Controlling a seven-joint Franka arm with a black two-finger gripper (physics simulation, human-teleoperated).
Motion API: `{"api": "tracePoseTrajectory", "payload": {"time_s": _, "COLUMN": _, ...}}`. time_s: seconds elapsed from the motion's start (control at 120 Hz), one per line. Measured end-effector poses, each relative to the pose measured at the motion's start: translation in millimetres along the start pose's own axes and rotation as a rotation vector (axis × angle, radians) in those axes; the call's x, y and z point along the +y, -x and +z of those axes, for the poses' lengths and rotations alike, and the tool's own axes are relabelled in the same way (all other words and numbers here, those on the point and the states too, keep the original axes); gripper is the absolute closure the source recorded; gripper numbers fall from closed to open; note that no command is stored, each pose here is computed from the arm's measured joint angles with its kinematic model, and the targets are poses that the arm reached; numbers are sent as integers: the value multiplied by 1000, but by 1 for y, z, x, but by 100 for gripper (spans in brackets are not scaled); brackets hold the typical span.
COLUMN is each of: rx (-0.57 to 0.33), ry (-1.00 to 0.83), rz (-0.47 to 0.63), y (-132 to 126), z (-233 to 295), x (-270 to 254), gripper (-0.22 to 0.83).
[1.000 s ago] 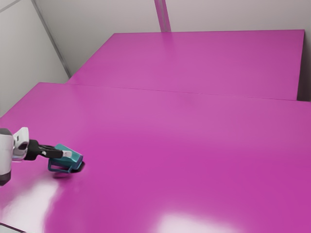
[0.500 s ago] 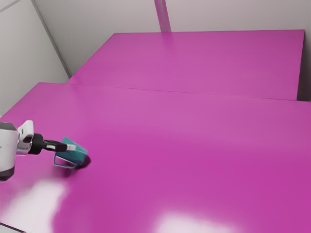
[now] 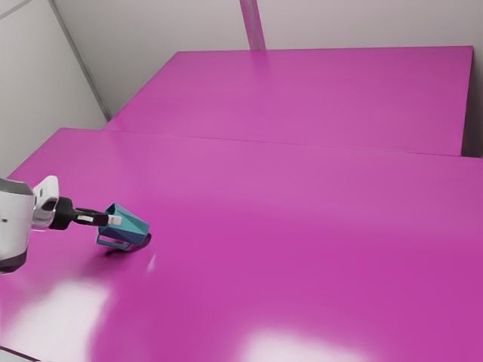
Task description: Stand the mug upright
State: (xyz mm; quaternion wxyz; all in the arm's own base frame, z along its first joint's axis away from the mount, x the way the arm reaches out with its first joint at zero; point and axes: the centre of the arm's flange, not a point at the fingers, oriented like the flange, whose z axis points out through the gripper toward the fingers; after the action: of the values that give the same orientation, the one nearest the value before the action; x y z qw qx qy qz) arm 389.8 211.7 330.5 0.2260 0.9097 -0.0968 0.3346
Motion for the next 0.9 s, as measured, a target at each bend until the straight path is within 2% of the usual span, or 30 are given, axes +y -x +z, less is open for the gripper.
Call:
{"api": "tracePoseTrajectory", "payload": {"time_s": 0.167, "rx": -4, "ry": -6, "rz": 11, "y": -12, "z": 1, "x": 2, "gripper": 78}}
{"api": "tracePoseTrajectory", "payload": {"time_s": 0.275, "rx": -48, "ry": -12, "rz": 88, "y": -42, "z": 1, "x": 8, "gripper": 79}}
{"api": "tracePoseTrajectory", "payload": {"time_s": 0.375, "rx": -142, "ry": -18, "rz": 183, "y": -69, "z": 5, "x": 25, "gripper": 79}}
{"api": "tracePoseTrajectory", "payload": {"time_s": 0.45, "rx": -217, "ry": -34, "rz": 225, "y": -80, "z": 6, "x": 35, "gripper": 79}}
{"api": "tracePoseTrajectory", "payload": {"time_s": 0.608, "rx": -376, "ry": -72, "rz": 260, "y": -88, "z": 15, "x": 53, "gripper": 79}}
{"api": "tracePoseTrajectory", "payload": {"time_s": 0.7, "rx": -463, "ry": -100, "rz": 305, "y": -107, "z": 22, "x": 68, "gripper": 79}}
{"api": "tracePoseTrajectory", "payload": {"time_s": 0.9, "rx": -576, "ry": -150, "rz": 317, "y": -127, "z": 38, "x": 97, "gripper": 79}}
